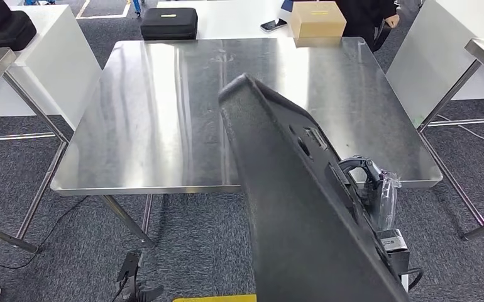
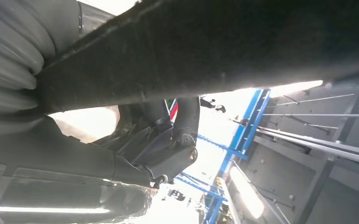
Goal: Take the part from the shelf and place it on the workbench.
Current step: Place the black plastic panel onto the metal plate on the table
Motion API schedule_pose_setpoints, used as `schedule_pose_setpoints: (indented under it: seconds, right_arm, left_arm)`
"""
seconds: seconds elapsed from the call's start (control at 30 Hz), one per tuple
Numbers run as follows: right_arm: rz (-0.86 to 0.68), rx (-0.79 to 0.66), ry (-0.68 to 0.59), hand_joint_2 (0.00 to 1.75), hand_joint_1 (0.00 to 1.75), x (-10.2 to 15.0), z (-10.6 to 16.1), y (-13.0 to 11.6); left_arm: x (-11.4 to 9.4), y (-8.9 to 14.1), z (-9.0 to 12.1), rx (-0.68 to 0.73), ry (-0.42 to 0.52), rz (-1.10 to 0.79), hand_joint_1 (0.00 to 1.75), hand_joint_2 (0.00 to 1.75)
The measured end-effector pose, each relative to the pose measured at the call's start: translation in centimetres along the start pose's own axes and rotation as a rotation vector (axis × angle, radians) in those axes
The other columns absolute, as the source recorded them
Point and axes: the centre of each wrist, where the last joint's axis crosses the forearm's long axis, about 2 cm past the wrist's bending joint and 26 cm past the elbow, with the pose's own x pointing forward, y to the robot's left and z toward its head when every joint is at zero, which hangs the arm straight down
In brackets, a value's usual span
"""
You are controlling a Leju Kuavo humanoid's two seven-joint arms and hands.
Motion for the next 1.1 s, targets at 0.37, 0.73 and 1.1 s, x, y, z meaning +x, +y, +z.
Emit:
schedule_pose_setpoints:
  seconds: [0.37, 0.73, 1.1]
  right_arm:
    - [0.003, 0.006, 0.002, 1.75, 1.75, -0.04, 0.18, -0.03]
    - [0.005, 0.005, 0.001, 1.75, 1.75, -0.03, 0.22, -0.03]
    - [-0.002, 0.005, 0.008, 1.75, 1.75, -0.03, 0.43, -0.06]
  left_arm:
    - [0.06, 0.00, -0.01, 0.000, -0.002, -0.001, 0.00, 1.75]
    - [0.08, -0.18, 0.02, -0.003, -0.002, -0.001, 0.00, 1.75]
    - [-0.15, -0.04, 0.02, -0.001, 0.002, -0.010, 0.00, 1.75]
